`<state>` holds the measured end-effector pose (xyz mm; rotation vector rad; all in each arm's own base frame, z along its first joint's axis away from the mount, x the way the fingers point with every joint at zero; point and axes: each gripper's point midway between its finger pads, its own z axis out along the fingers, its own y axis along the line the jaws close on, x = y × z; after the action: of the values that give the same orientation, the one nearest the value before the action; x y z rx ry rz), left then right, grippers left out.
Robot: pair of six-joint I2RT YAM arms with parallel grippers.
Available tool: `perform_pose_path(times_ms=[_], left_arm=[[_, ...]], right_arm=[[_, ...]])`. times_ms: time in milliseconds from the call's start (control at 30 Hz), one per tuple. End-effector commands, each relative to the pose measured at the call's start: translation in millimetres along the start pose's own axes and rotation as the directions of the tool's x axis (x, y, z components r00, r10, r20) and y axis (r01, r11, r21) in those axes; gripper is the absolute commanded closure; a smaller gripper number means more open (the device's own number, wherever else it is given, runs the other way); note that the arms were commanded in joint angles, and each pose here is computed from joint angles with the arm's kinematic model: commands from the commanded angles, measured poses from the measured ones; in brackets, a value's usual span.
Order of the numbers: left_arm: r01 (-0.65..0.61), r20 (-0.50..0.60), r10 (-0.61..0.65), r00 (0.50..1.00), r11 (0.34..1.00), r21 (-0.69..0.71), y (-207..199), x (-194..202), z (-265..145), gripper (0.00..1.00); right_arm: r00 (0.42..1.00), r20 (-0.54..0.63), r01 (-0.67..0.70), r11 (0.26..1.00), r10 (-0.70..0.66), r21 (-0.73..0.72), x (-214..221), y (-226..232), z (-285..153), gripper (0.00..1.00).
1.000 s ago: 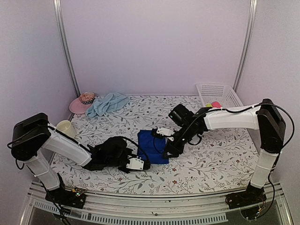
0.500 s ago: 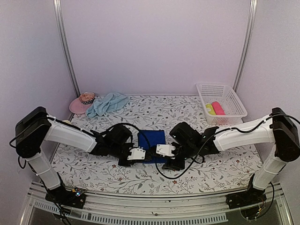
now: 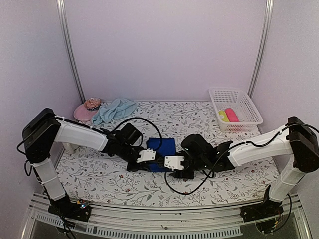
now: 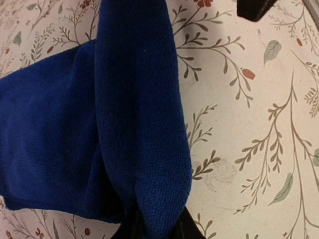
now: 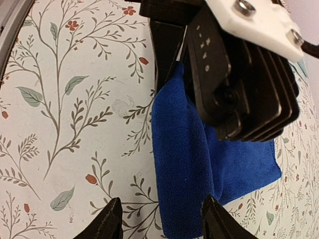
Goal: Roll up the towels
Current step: Roll the towel at the center of the board.
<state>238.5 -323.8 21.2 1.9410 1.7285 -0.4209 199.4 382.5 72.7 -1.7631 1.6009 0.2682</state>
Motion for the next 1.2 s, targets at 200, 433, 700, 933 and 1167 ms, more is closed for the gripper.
perform_pose_path(times_ms=[200, 433, 700, 933, 1167], left_arm=[[0.16, -0.07, -0.151, 0.986, 0.977, 0.143, -3.4, 25.2, 6.9, 0.82], [0.186, -0.082, -0.175, 0.981, 0.969, 0.163, -1.2, 29.9, 8.0, 0.81], [0.218, -0.092, -0.204, 0.975, 0.958, 0.186, 1.8, 33.9, 9.6, 0.81], [0.245, -0.101, -0.23, 0.968, 0.953, 0.178, 9.9, 40.2, 8.3, 0.76], [0.243, -0.048, -0.239, 0.97, 0.966, 0.085, 36.3, 31.9, -10.0, 0.43]], right_arm=[[0.997, -0.05, 0.068, 0.995, -0.064, 0.073, 5.8, -12.5, 21.2, 0.45], [0.99, -0.104, 0.104, 0.987, -0.091, 0.12, 12.6, -23.4, 32.3, 0.47], [0.981, -0.164, 0.13, 0.983, -0.108, 0.128, 24.1, -27.0, 45.9, 0.51], [0.978, -0.202, 0.083, 0.991, -0.059, 0.108, 37.1, -32.3, 55.4, 0.6], [0.97, -0.242, 0.007, 1.0, 0.001, 0.029, 44.6, -26.4, 63.0, 0.68]])
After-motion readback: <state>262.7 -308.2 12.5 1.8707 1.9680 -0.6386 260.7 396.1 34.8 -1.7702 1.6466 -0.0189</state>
